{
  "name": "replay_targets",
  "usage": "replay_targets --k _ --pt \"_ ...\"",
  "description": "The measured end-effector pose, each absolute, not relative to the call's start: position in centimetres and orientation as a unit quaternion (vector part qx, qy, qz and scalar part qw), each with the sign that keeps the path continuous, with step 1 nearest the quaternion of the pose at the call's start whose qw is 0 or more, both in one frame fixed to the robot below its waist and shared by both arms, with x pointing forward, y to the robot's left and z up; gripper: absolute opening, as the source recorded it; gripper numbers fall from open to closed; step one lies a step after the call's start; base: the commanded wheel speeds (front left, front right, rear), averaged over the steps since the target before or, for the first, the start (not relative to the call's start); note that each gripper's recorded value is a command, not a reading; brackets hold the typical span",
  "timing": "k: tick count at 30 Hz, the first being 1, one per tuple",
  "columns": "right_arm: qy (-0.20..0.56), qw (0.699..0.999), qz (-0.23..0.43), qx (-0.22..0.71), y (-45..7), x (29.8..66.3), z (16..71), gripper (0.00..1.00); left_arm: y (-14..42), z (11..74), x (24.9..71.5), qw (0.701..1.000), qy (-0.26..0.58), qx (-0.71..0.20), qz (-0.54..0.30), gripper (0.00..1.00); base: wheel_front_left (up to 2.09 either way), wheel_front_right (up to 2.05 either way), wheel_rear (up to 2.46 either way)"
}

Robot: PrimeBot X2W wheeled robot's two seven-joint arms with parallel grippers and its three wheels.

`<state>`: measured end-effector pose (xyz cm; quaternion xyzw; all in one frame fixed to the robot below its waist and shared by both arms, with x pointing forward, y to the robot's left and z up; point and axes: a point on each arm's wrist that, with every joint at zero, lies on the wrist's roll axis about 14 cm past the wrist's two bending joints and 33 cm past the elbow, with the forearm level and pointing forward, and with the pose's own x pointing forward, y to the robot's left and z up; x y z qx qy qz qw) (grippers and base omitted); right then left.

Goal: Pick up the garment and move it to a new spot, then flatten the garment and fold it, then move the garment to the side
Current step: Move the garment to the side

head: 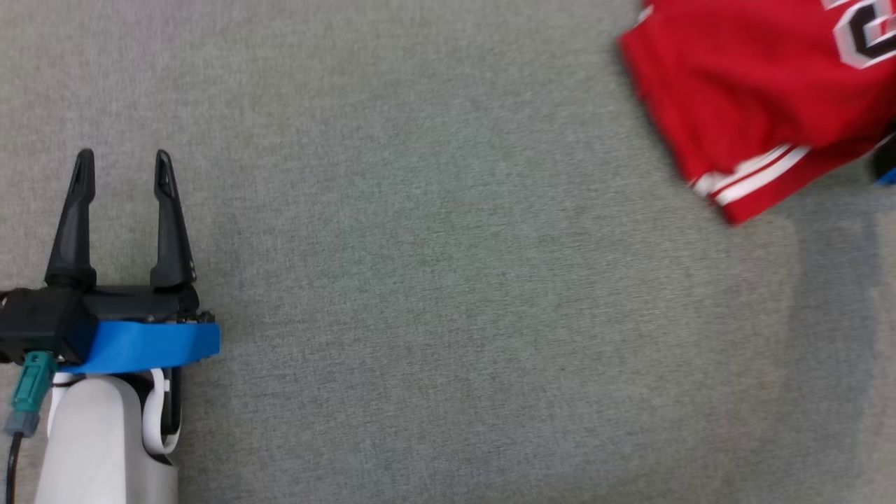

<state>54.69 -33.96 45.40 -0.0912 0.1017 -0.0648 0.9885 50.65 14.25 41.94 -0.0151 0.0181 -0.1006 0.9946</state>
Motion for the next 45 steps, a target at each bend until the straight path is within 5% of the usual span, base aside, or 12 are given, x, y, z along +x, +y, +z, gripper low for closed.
replay_targets --k 9,16,17,18,19,32,45 --pt "0.127 0.974 -0.135 -0.130 -41.0 58.3 45.4 0.00 15.5 39.7 52.0 0.995 0.028 -0.007 -0.091 1.00 0.00 0.00 0.00" --pt "0.136 0.970 -0.135 -0.147 -41.3 59.9 44.3 0.00 16.0 39.0 52.4 0.995 0.028 -0.001 -0.091 1.00 0.00 0.00 0.00" --pt "0.135 0.969 -0.128 -0.161 -41.1 60.1 44.3 0.23 16.0 39.0 52.4 0.996 0.028 -0.001 -0.091 1.00 0.00 0.00 0.00" --pt "0.130 0.969 -0.127 -0.166 -41.0 60.3 44.6 0.81 16.0 39.0 52.5 0.995 0.027 0.000 -0.091 1.00 0.00 0.00 0.00" --pt "0.122 0.970 -0.132 -0.161 -41.1 60.4 44.9 1.00 16.0 39.0 52.5 0.995 0.027 0.001 -0.091 1.00 0.00 0.00 0.00" --pt "0.095 0.975 -0.127 -0.158 -39.5 59.6 48.0 1.00 16.7 42.3 51.0 0.997 0.009 -0.003 -0.076 1.00 0.00 0.00 0.00" --pt "-0.021 0.994 -0.001 -0.109 -27.2 56.6 54.1 1.00 19.2 46.5 45.0 1.000 -0.002 -0.008 -0.030 1.00 0.00 0.00 0.00"
